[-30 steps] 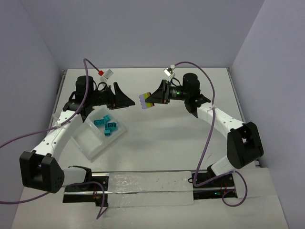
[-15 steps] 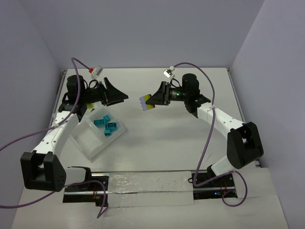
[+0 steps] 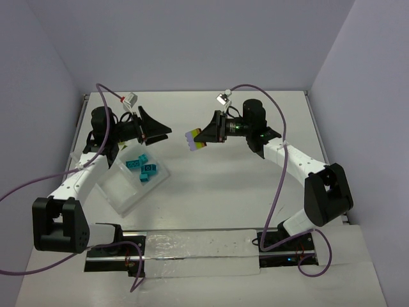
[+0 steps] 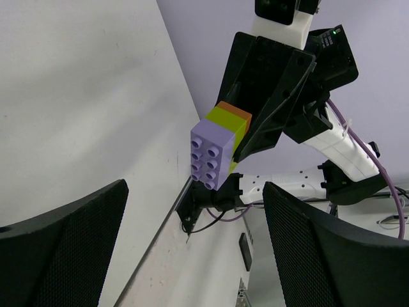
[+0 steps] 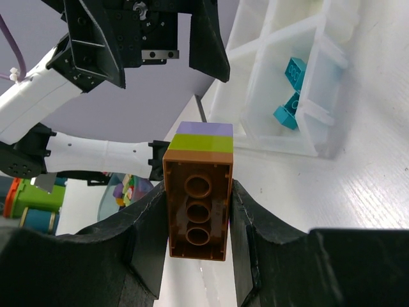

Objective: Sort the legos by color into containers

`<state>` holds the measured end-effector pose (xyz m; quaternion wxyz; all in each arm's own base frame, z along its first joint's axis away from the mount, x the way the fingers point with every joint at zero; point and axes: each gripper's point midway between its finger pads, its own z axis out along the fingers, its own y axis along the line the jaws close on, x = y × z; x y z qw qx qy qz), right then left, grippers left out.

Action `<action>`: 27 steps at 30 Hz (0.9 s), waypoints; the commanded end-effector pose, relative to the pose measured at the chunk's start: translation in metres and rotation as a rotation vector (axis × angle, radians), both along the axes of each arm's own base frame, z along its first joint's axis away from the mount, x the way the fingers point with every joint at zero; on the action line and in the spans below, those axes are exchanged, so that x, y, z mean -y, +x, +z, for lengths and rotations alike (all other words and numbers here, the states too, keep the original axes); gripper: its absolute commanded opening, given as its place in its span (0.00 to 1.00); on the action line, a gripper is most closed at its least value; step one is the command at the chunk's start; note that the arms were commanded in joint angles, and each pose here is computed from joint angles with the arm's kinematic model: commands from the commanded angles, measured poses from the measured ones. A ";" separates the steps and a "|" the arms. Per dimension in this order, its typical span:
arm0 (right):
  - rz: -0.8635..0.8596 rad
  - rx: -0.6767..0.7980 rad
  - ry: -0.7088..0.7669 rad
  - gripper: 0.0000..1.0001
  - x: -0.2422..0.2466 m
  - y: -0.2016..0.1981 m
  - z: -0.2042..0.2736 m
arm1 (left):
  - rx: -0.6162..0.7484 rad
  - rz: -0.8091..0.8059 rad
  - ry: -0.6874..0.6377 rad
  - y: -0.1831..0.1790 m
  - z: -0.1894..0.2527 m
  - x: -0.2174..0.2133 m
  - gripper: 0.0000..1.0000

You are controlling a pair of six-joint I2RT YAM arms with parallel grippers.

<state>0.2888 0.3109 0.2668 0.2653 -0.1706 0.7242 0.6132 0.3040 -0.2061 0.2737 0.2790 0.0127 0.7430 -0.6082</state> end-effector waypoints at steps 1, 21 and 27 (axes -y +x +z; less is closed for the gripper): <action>0.030 0.012 0.053 0.00 -0.006 -0.007 0.009 | 0.146 -0.017 0.032 0.008 0.024 -0.001 0.94; -0.054 -0.023 0.005 0.00 -0.005 -0.003 -0.017 | 0.153 -0.064 0.120 0.002 0.002 -0.001 0.93; -0.029 -0.033 -0.014 0.00 -0.011 0.001 -0.018 | 0.145 -0.059 0.182 0.006 -0.002 -0.005 0.95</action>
